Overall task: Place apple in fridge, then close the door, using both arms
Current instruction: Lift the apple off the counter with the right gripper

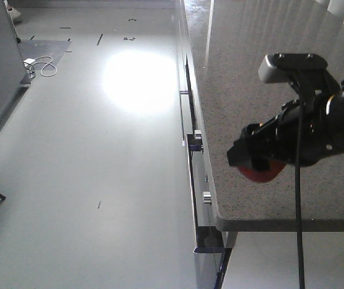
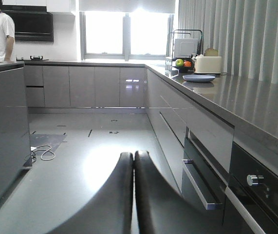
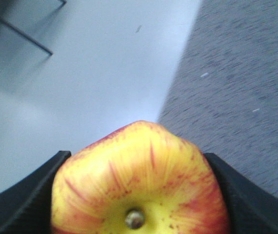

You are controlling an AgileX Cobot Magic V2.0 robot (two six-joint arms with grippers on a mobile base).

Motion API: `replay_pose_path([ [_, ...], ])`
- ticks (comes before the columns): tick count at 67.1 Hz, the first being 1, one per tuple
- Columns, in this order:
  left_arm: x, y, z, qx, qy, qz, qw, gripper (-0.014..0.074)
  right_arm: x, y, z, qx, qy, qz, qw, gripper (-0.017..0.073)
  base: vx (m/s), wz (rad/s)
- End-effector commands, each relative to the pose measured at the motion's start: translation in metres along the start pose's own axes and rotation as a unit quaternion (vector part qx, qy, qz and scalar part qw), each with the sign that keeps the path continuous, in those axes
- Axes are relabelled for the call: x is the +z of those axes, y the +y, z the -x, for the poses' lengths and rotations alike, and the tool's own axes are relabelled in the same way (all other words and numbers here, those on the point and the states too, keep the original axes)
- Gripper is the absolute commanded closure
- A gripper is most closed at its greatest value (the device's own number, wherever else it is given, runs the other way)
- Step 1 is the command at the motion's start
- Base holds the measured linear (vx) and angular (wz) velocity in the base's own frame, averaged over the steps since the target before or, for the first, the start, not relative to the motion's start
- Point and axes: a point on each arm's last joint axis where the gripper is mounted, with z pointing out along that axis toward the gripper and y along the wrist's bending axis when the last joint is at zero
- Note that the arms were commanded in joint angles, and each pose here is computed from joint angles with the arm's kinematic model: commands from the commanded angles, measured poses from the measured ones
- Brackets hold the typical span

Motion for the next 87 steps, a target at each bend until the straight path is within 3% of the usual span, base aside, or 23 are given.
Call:
replay_pose_path([
  [1, -0.002, -0.001, 0.013, -0.007, -0.053, -0.005, 0.999, 0.0600, -0.021, 0.018, -0.011, -0.028, -0.054, 0.022, 0.998, 0.0374, 0.00, 0.00],
  [8, -0.002, -0.001, 0.013, -0.007, -0.053, -0.005, 0.999, 0.0600, -0.026, 0.029, -0.038, -0.048, -0.053, 0.041, 0.997, 0.0374, 0.00, 0.00],
  [17, -0.002, -0.001, 0.013, -0.007, -0.053, -0.005, 0.999, 0.0600, -0.029, 0.034, -0.068, -0.054, -0.049, 0.060, 0.996, 0.0374, 0.00, 0.00],
  [40, -0.002, -0.001, 0.013, -0.007, -0.053, -0.005, 0.999, 0.0600, -0.037, 0.022, -0.138, -0.057, -0.049, 0.066, 0.995, 0.0374, 0.00, 0.00],
  [63, -0.002, -0.001, 0.013, -0.007, -0.053, -0.005, 0.999, 0.0600, -0.056, 0.020, -0.170, -0.071, -0.029, 0.078, 0.994, 0.0374, 0.00, 0.00],
  [87, -0.002, -0.001, 0.013, -0.007, -0.053, -0.005, 0.999, 0.0600, -0.059, 0.020, -0.177, -0.075, -0.009, 0.080, 0.994, 0.0374, 0.00, 0.00],
])
